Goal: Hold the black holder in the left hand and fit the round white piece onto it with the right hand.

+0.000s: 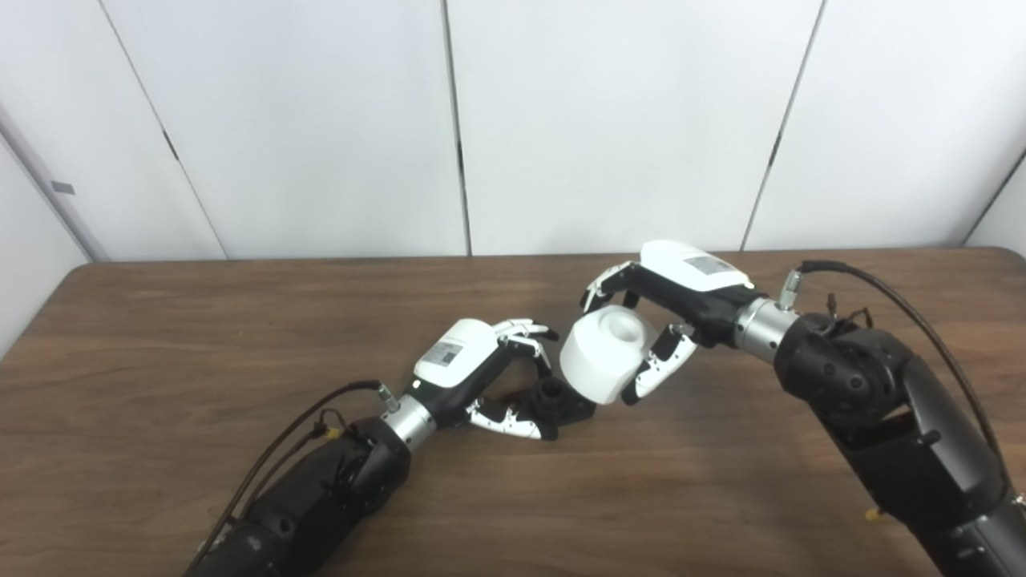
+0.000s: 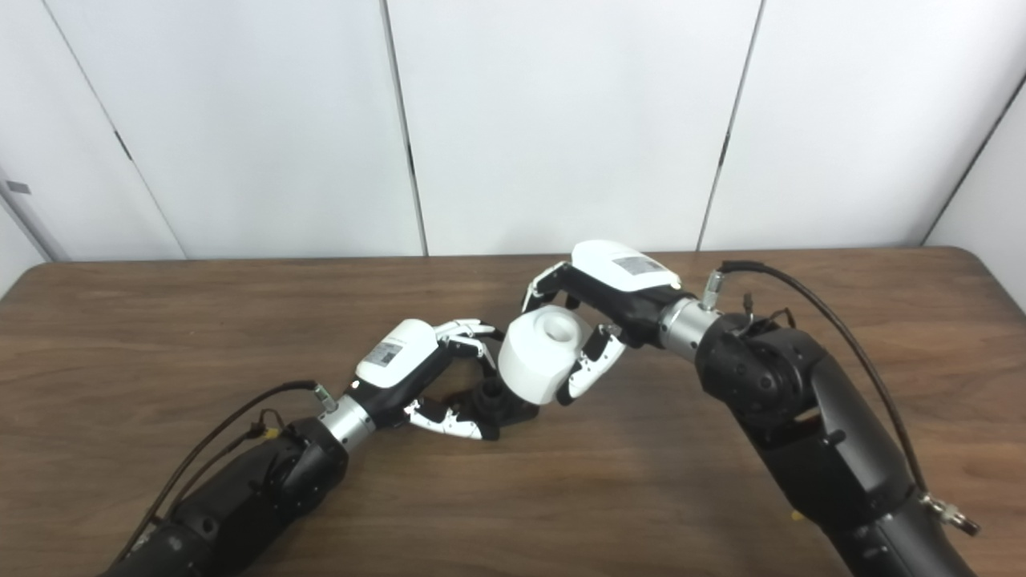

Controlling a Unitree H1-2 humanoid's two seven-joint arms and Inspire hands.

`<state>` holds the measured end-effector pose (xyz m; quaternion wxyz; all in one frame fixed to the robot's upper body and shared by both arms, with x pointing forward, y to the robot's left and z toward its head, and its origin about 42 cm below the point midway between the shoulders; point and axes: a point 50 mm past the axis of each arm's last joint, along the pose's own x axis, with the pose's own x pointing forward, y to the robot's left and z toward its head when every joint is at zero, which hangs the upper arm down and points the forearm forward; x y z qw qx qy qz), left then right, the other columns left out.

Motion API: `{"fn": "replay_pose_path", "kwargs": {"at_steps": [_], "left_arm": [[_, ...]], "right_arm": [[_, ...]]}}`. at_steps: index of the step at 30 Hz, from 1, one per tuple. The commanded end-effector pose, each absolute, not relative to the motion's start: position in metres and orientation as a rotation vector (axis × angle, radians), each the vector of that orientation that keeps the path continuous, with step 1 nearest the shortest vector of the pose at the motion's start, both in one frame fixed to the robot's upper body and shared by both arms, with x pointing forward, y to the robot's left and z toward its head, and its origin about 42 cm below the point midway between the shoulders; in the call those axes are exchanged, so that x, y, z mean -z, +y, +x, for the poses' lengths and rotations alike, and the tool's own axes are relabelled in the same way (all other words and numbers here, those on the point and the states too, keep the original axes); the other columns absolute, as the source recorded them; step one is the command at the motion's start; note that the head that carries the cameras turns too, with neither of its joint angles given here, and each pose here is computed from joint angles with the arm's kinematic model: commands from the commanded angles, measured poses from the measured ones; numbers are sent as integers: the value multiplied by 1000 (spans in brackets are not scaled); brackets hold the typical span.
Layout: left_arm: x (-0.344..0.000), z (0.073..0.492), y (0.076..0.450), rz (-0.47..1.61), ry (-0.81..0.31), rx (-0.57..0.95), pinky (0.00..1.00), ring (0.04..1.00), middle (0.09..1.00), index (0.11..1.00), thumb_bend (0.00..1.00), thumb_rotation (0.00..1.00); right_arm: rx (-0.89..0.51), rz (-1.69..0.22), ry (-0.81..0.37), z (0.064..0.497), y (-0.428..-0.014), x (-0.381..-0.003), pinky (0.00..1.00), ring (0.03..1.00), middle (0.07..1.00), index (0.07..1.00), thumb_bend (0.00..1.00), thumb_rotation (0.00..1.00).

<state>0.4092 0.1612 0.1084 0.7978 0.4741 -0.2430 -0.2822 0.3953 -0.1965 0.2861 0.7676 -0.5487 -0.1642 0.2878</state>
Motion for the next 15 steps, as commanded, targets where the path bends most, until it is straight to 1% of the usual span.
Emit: {"fn": "replay_pose_path", "kwargs": {"at_steps": [1,6,10,15], "left_arm": [[-51,380,163,1171,-251,821,711,862,827,491,520,81],[-50,380,162,1169,-247,819,716,860,825,491,519,80],[-51,380,162,1171,-245,821,709,859,825,491,520,80],[-50,379,162,1163,-242,821,727,867,829,492,520,80]], "right_arm": [[-594,-1209,-521,399,-182,-330,637,760,750,481,518,140],[-598,-1203,-522,400,-175,-331,620,758,750,481,518,140],[-603,-1195,-525,401,-172,-329,630,763,749,481,518,139],[-606,-1190,-528,403,-168,-327,630,757,747,481,519,137]]}}
